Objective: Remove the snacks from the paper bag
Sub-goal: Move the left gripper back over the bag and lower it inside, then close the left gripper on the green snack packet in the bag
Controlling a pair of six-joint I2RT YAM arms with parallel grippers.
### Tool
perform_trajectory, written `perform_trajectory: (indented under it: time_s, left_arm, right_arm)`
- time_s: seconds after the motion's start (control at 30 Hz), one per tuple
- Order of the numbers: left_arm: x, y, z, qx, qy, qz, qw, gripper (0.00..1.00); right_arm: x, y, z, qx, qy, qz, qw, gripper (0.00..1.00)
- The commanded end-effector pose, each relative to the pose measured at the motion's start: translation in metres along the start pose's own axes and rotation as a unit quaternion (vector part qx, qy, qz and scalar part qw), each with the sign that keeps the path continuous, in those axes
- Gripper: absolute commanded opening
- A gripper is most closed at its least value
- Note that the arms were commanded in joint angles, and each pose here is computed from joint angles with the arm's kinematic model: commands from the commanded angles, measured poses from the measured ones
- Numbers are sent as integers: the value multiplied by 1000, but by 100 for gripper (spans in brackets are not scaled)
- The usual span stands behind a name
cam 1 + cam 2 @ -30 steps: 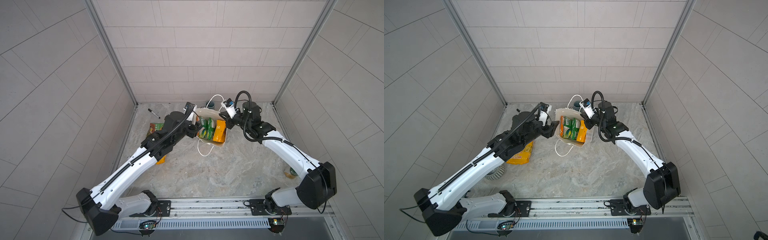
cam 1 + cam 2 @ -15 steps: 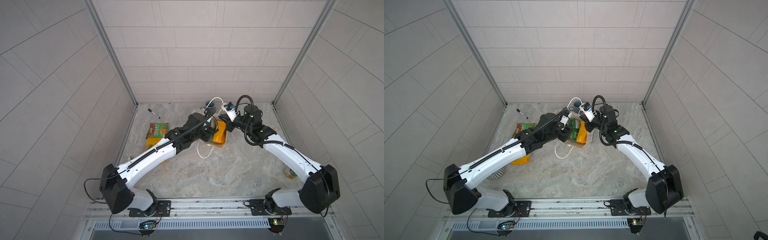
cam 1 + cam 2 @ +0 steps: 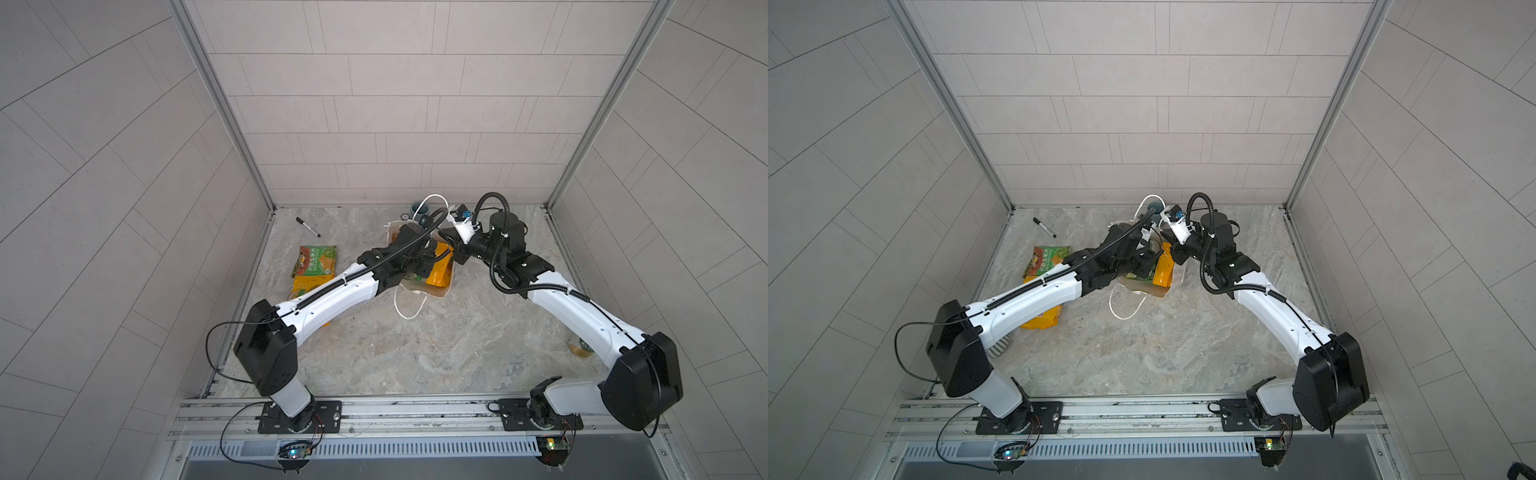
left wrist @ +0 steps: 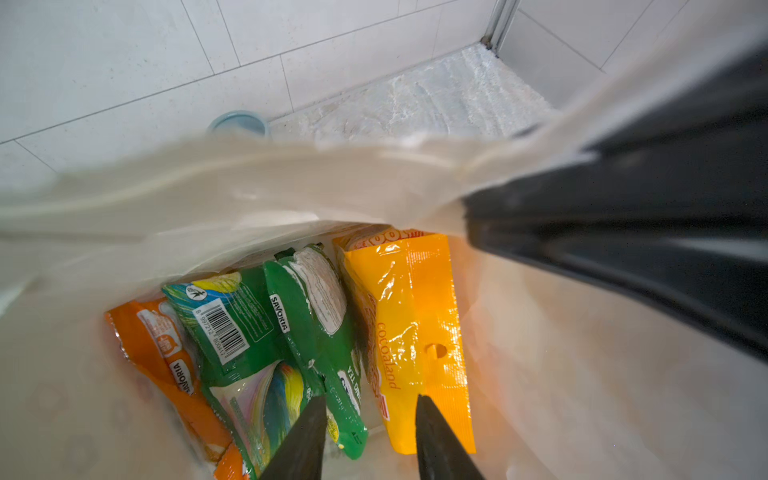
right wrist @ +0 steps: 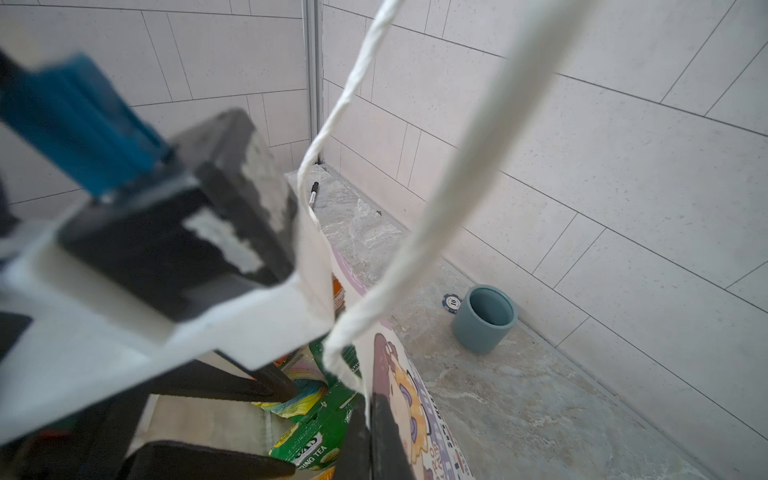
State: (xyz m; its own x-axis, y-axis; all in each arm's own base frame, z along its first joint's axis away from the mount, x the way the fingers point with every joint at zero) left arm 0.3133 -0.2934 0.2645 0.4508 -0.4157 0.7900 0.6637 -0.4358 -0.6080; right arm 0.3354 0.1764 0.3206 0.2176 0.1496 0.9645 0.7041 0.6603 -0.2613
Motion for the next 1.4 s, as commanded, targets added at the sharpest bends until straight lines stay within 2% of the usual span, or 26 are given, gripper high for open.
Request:
perform_trajectory:
  time_s: [0.0, 0.33, 0.57, 0.77, 1.17, 1.37]
  left_arm:
    - [3, 4, 7, 22, -25, -3, 999, 41]
    - [-12, 7, 7, 19, -31, -21, 999, 40]
    - [-20, 17, 5, 19, -21, -8, 1000, 40]
    - [-22, 29, 8, 38, -22, 4, 999, 51]
    - [-23, 54, 19, 62, -28, 5, 998, 50]
    - [-24, 69, 18, 64, -21, 13, 998, 40]
  right_arm:
    - [33, -17, 7, 1, -17, -64, 998, 0]
    - [37, -18, -1, -34, -2, -62, 997, 0]
    - [38, -17, -2, -37, 9, -64, 997, 0]
    - [39, -19, -3, -41, 10, -68, 997, 0]
    - [38, -19, -2, -41, 7, -68, 997, 0]
    - [37, -18, -2, -40, 7, -66, 997, 0]
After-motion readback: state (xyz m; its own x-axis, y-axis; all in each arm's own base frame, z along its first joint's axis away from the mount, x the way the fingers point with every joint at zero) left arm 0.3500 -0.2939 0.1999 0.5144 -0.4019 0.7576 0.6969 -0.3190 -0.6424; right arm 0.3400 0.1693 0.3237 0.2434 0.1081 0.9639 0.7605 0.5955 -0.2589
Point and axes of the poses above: each gripper's point midway between its finger pads, its own y axis out along the fingers, its own z axis along the line the jaws close on, x = y × z, the point moved 7 cm from there along -y, back along the fingers, and after that the axes turned 10 degrees about y, right-handed, at the moved point
